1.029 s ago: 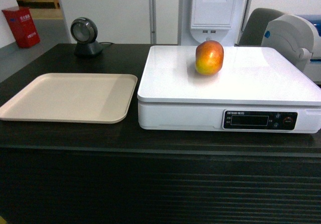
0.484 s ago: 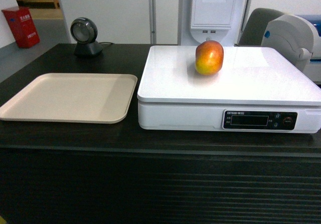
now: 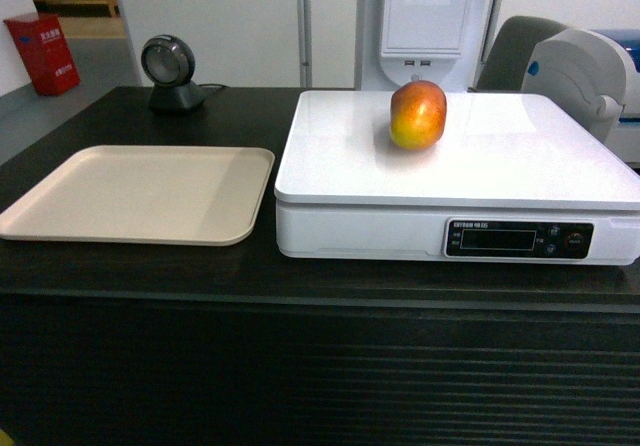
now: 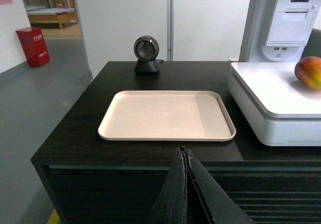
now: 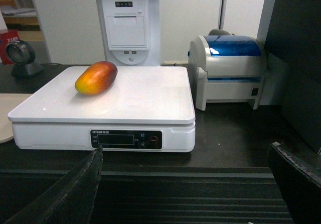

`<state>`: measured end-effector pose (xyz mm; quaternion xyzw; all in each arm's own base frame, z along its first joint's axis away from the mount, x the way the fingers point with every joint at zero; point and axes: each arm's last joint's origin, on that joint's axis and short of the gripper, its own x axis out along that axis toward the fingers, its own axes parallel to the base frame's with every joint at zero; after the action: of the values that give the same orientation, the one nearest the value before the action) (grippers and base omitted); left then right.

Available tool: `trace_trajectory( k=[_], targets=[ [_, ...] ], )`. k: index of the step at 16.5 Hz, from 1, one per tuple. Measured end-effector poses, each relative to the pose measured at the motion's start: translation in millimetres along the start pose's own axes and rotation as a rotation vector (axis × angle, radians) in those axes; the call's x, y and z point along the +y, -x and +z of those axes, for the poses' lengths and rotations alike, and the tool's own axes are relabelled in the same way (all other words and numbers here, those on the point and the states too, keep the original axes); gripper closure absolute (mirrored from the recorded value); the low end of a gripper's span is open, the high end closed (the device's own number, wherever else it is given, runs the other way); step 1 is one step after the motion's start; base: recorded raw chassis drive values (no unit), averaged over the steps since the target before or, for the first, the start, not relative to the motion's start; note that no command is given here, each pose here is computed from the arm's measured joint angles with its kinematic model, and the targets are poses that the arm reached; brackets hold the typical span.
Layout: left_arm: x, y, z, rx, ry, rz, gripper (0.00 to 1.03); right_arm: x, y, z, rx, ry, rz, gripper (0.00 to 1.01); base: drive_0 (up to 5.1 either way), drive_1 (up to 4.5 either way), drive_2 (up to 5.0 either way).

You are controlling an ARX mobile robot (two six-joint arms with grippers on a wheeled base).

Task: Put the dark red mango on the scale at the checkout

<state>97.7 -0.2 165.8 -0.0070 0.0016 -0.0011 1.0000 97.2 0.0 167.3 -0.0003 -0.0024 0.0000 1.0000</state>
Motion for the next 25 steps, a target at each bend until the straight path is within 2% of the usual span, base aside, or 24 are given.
trace_trajectory(
  k=[1,9,25],
  targets=[
    [0.0,0.0,-0.1,0.000,0.000,0.000,0.96,0.0,0.0,0.0,0.000,0.000,0.000,0.03,0.0,0.00,0.0],
    [0.0,0.0,-0.1,0.000,0.000,0.000,0.04,0.0,0.0,0.0,0.000,0.000,0.000,0.03,0.0,0.00,0.0],
    [0.0,0.0,0.0,0.000,0.000,0.000,0.05,0.0,0.0,0.0,0.000,0.000,0.000,0.03,0.0,0.00,0.0]
  ],
)
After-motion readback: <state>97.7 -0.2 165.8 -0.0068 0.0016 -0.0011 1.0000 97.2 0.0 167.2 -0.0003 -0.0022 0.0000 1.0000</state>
